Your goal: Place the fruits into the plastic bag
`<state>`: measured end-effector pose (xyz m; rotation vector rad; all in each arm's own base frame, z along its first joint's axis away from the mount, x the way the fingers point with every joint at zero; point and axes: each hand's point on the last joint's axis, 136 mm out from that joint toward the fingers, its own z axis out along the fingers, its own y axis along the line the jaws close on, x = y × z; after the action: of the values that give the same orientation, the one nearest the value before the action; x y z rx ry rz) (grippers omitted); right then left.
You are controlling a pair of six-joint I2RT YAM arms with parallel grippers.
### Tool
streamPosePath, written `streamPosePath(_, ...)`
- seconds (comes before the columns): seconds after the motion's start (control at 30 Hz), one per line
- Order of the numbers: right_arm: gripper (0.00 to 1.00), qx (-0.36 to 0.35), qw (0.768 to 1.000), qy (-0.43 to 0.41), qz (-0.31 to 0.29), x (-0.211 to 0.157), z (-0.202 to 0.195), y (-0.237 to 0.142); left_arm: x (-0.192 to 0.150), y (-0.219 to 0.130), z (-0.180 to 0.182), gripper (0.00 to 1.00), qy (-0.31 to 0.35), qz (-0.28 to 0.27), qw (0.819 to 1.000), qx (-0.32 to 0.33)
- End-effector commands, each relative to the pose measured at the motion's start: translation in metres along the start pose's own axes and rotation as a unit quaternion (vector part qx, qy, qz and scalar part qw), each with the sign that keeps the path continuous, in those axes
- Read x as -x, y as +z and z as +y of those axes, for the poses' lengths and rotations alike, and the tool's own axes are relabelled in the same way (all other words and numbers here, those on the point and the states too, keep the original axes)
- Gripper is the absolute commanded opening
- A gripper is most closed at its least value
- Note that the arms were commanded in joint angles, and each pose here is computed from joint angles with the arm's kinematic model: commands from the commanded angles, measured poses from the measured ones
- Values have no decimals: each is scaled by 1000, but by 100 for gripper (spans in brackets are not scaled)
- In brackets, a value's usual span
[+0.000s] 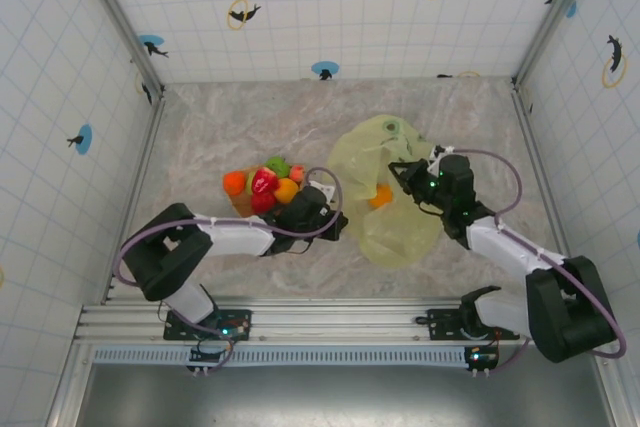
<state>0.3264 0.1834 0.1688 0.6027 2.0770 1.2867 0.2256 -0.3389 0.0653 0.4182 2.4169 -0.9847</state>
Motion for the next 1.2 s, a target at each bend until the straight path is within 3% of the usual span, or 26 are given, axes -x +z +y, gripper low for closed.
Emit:
streamPosePath(0.0,0,-43,994,-98,12,10,3,-9,13,-23,-34,0,9,6,997,-72)
streamPosePath(0.3,0,-164,946,-281,14,47,26,-37,49,-86,-69,0,-12,2,985,-174)
streamPosePath(0.53,0,-189,924,-331,22,56,38,-46,68,-111,-61,0,-22,-19,985,-173)
streamPosePath(0.7,0,-180,924,-334,48,48,34,-39,58,-107,-28,0,-24,-9,995,-94)
streamPosePath(0.83,0,-121,940,-308,81,27,38,-27,43,-100,18,0,-30,1,999,19)
streamPosePath(0.93,0,-74,956,-269,89,14,43,-20,35,-95,37,0,-32,11,998,58)
streamPosePath(1.0,0,-41,966,-243,81,9,47,-17,35,-92,39,9,-27,15,998,63)
streamPosePath(1.17,0,-4,982,-180,50,6,46,-11,49,-103,37,44,5,7,996,83)
